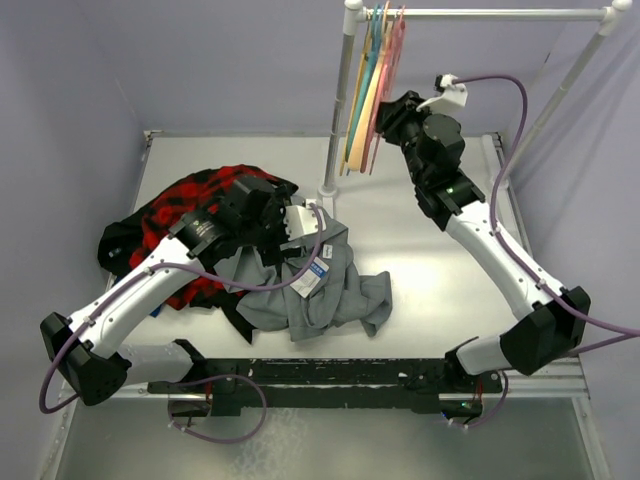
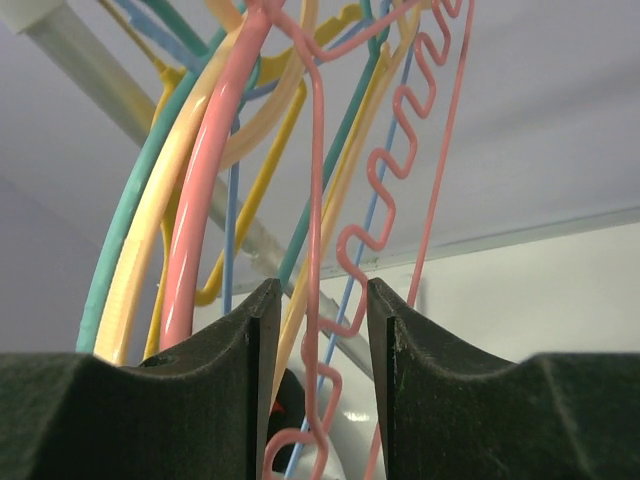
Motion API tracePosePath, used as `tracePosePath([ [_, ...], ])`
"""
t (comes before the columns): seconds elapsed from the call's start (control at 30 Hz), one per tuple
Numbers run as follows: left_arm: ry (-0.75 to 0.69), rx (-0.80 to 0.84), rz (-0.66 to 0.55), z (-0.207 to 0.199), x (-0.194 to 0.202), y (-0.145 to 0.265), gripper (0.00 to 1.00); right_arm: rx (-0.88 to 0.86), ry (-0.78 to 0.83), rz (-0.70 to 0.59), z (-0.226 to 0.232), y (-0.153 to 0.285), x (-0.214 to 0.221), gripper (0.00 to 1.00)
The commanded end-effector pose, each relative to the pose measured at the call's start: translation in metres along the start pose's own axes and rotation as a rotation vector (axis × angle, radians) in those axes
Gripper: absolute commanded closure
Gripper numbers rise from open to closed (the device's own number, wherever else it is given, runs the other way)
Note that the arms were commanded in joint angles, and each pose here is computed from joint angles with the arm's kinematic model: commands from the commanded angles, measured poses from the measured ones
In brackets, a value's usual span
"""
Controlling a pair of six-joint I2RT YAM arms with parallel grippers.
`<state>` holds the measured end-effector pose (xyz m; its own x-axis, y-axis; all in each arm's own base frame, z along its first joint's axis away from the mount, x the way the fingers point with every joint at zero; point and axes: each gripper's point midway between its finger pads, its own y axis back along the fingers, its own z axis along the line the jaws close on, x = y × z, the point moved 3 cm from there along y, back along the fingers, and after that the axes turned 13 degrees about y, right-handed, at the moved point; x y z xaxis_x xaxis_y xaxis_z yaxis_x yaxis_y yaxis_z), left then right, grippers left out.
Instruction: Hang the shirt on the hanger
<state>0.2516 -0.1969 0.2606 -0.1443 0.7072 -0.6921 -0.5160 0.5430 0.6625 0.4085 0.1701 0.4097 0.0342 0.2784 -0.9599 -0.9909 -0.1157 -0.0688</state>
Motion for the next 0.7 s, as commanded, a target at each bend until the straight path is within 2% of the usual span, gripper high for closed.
tracePosePath([
  [0.0, 0.003, -0.032, -0.041, 0.006, -0.007, 0.002, 0.0, -0.01, -0.021, -0.119, 0.004, -0.012, -0.041, 0.58],
  [0.17, 0.003, -0.032, -0.035, 0.007, -0.008, -0.001, 0.0, -0.011, -0.01, -0.126, -0.003, -0.028, -0.046, 0.77],
  [0.33, -0.003, -0.033, -0.018, 0.007, -0.004, -0.006, 0.0, -0.008, -0.003, -0.119, -0.012, -0.042, -0.047, 0.78],
  [0.5, -0.004, -0.037, -0.009, 0.008, -0.003, -0.008, 0.0, -0.018, 0.01, -0.122, -0.016, -0.047, -0.051, 1.0],
  [0.67, -0.01, -0.016, 0.006, 0.006, -0.001, -0.01, 0.0, -0.047, 0.029, -0.157, -0.017, -0.037, -0.072, 1.0],
])
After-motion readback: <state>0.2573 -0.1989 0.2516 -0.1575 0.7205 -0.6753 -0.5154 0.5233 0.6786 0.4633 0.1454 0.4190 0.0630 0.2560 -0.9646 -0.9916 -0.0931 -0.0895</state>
